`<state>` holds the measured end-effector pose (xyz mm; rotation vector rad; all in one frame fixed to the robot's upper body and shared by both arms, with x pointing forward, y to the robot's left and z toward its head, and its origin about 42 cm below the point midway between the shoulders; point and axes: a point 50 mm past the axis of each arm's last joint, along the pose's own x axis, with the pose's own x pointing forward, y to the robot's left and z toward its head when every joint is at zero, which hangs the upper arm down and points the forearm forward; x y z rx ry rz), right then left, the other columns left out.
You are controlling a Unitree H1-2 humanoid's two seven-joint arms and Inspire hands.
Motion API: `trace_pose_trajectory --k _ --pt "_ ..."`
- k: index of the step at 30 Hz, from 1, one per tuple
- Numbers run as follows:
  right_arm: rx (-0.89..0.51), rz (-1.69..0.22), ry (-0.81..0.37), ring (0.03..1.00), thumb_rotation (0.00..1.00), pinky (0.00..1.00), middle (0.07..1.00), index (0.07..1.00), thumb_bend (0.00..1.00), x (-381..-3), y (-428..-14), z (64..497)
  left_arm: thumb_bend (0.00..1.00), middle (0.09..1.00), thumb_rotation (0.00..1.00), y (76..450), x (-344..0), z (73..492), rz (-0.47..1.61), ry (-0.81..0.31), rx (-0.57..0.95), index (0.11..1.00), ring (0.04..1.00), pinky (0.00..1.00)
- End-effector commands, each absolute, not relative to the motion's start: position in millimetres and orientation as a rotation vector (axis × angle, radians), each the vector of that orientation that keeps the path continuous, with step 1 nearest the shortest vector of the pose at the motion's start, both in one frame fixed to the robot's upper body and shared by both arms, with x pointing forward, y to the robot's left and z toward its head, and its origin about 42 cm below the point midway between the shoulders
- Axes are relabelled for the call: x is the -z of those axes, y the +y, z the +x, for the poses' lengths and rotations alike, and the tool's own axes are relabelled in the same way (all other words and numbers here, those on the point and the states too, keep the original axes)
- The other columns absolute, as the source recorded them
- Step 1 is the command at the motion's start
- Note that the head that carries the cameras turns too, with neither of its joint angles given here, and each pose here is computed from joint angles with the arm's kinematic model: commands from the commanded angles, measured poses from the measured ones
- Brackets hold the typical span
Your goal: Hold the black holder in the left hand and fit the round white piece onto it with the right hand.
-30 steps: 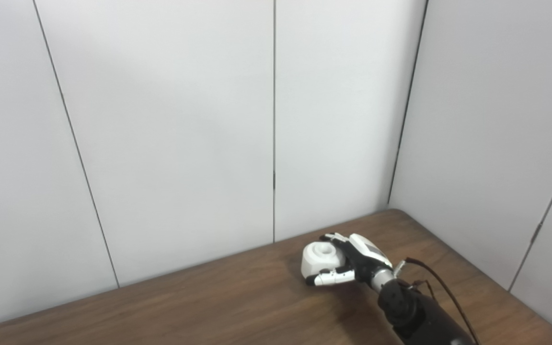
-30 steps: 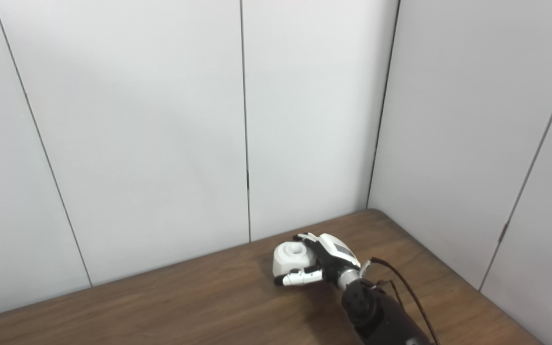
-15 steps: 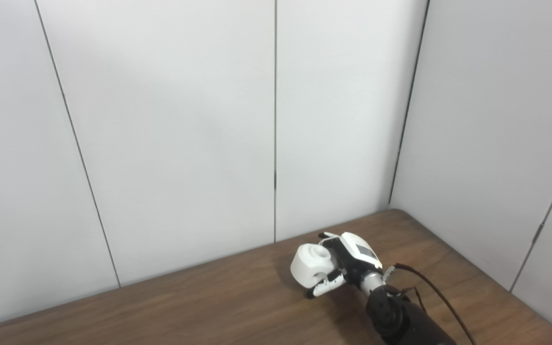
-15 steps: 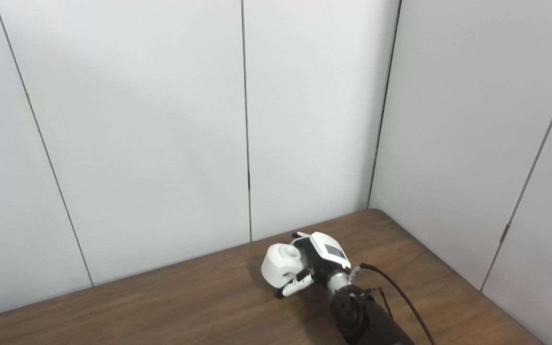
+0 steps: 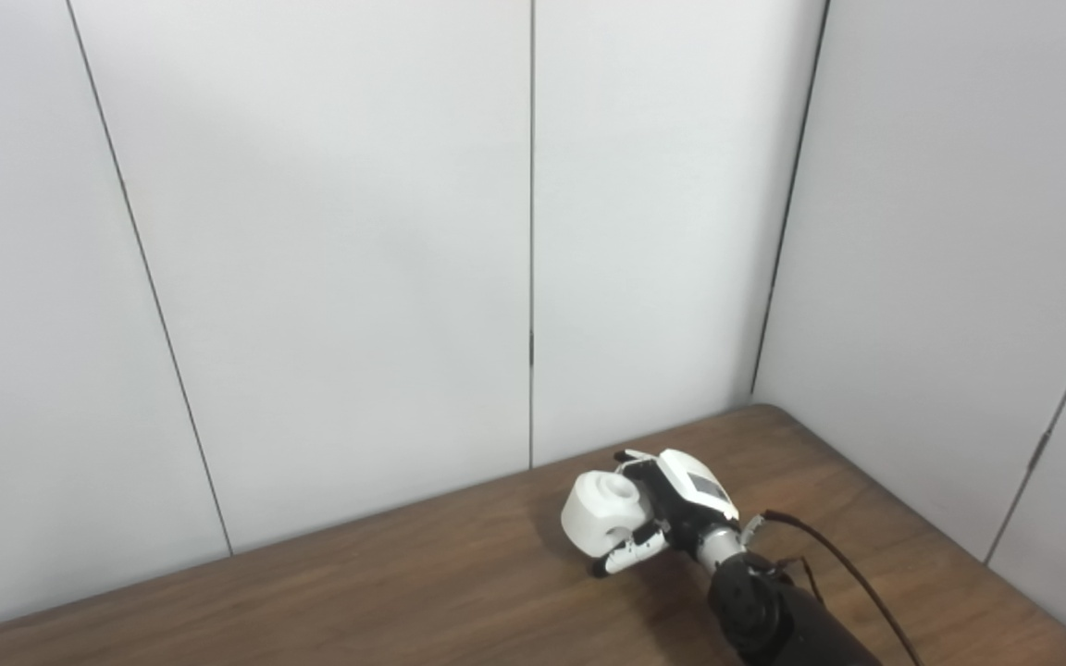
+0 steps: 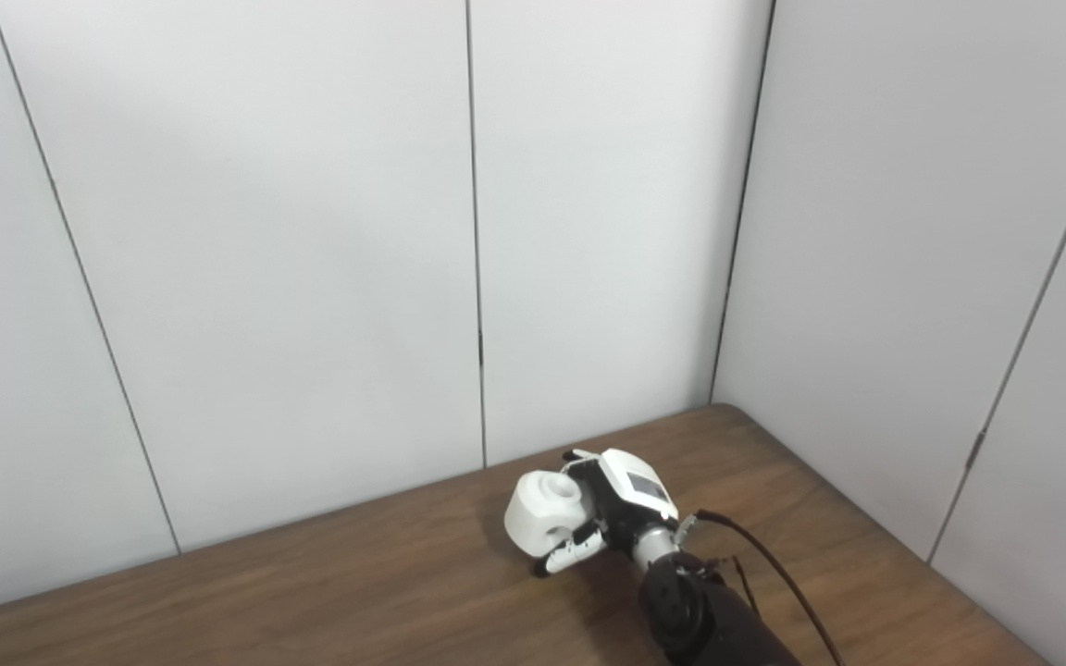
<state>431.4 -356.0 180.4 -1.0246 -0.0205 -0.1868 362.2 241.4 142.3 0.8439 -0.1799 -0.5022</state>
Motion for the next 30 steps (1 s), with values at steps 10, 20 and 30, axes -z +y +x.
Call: trace_pose_trajectory --k 10,20,30 --pt "0.181 -1.068 -0.112 0.946 0.14 0.83 0.913 0.483 0.50 -218 -336 426 0.51 0.942 0.04 250 -151 368 0.873 -0.190 0.502 0.478 0.968 1.00" --pt "0.140 -1.101 -0.194 0.947 0.14 0.81 0.911 0.483 0.50 -242 -307 411 0.51 0.936 0.04 245 -158 371 0.886 -0.200 0.506 0.478 0.964 1.00" --pt "0.077 -1.121 -0.274 0.958 0.14 0.82 0.916 0.482 0.50 -271 -271 394 0.51 0.936 0.04 237 -168 368 0.915 -0.181 0.508 0.479 0.968 1.00"
